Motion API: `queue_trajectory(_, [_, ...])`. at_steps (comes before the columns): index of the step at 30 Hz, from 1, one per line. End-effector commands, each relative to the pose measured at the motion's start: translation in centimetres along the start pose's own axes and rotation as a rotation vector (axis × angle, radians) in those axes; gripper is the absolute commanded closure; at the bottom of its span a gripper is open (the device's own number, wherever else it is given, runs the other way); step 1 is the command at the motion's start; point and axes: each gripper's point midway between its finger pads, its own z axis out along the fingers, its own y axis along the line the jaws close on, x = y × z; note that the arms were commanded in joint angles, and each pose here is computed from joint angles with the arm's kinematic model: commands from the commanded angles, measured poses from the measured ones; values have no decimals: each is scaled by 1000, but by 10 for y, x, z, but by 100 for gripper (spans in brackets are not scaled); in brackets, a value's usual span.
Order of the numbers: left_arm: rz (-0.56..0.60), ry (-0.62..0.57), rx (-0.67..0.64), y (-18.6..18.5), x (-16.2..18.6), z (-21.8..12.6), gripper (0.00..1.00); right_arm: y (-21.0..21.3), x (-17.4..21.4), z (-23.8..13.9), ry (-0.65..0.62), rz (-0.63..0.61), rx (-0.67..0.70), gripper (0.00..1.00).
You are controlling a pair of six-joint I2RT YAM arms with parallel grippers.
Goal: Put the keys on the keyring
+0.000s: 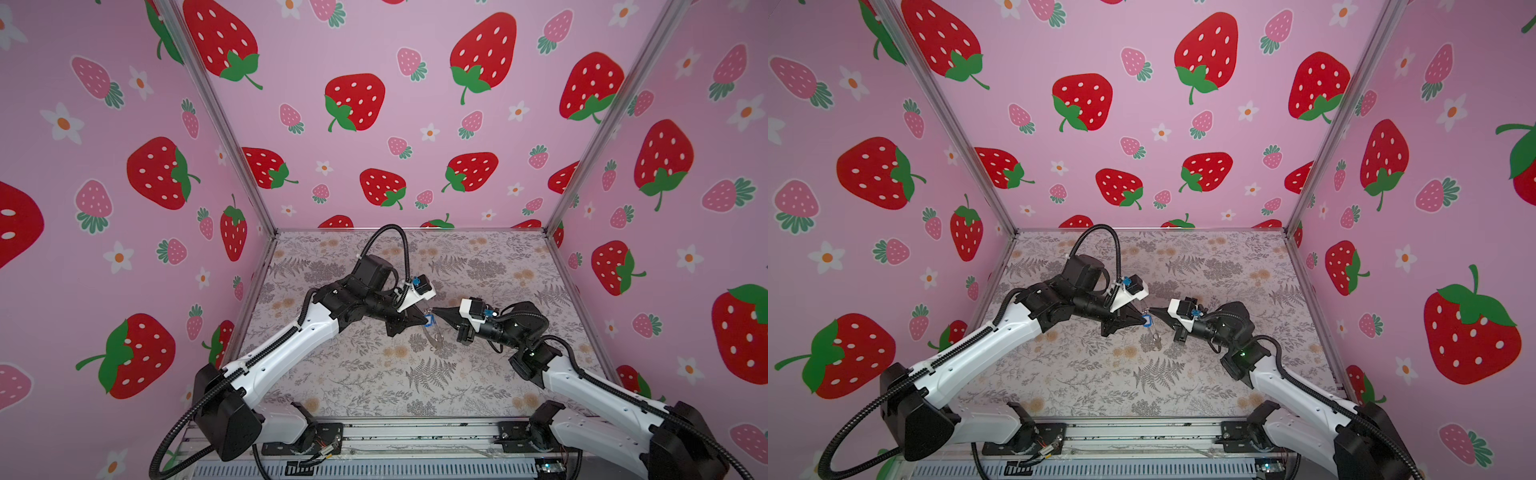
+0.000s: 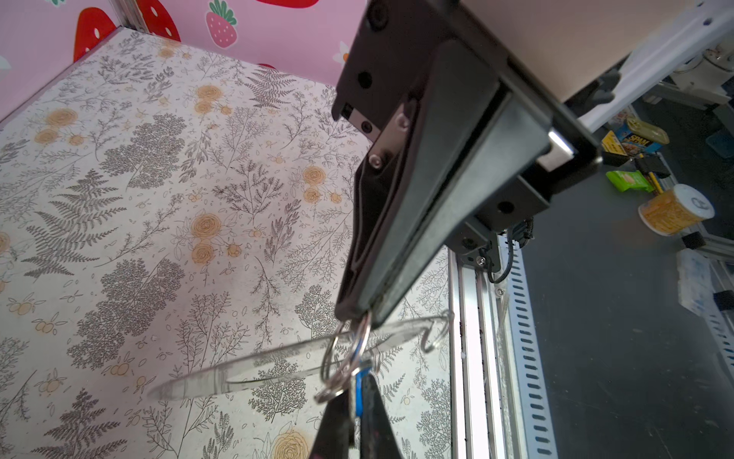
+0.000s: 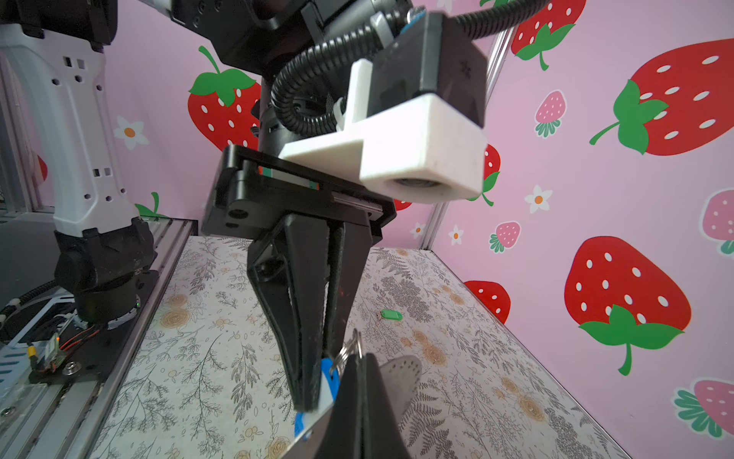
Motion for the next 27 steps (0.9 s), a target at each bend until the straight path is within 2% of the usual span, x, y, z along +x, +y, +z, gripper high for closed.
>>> queue_trajectory(1, [24,7,77,-14,-5,-3,100,-1,-22,-6,-74,-43,13,100])
queue_trajectory(14, [5,3,177,-24,-7,-2,100,0,-21,-8,-82,-42,18,100])
queue_trajectory(27, [-41,56,269,-28,0,2,100,3,-22,-9,-92,-47,4,100])
